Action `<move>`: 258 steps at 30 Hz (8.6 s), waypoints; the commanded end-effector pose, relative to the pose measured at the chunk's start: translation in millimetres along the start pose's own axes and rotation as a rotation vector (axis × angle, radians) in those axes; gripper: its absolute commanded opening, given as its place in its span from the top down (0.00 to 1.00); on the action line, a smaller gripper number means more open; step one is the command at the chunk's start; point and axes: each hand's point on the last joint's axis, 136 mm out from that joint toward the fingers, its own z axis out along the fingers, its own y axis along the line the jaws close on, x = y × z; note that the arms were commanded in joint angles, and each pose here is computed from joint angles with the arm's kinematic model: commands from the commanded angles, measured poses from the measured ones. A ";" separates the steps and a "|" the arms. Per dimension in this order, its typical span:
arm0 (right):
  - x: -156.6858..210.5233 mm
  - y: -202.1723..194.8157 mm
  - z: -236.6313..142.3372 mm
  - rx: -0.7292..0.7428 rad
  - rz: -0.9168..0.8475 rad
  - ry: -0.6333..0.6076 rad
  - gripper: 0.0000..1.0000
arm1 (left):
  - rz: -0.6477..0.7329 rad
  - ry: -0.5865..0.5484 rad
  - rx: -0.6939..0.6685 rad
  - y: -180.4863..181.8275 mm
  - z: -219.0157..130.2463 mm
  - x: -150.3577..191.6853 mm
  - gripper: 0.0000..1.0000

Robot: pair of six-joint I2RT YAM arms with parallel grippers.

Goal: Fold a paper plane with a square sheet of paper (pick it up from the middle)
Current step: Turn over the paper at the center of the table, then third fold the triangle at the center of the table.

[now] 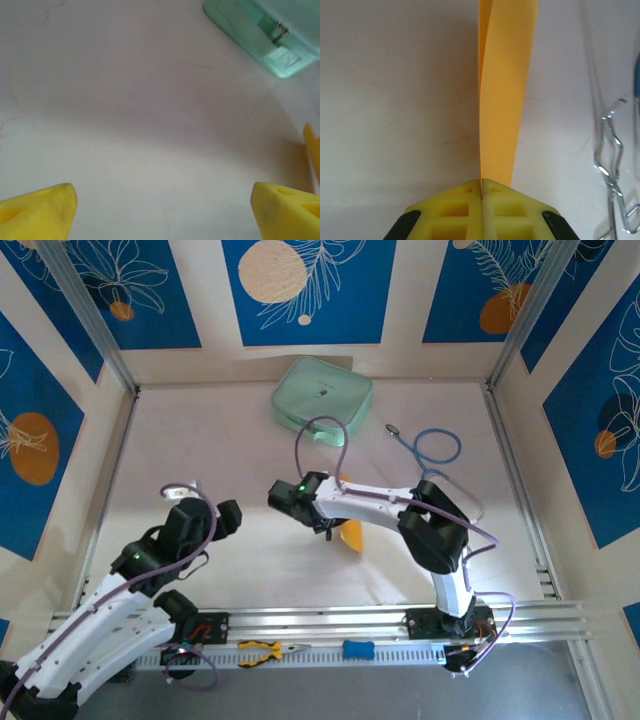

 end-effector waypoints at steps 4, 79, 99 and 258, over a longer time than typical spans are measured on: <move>-3.1 35.7 -5.4 -0.064 -0.025 0.006 0.90 | -0.016 -0.035 -0.059 14.4 -5.8 -6.4 0.10; 50.8 32.6 58.8 -1.185 0.648 0.227 0.94 | -0.022 0.847 0.517 -137.3 105.1 163.9 0.33; 63.0 34.8 65.1 -1.189 0.662 0.253 0.94 | -0.047 0.897 0.551 -149.7 119.7 173.0 0.59; 60.9 99.1 -43.8 -1.045 -0.137 -0.367 1.00 | -0.065 0.750 0.508 -153.8 124.3 68.1 0.66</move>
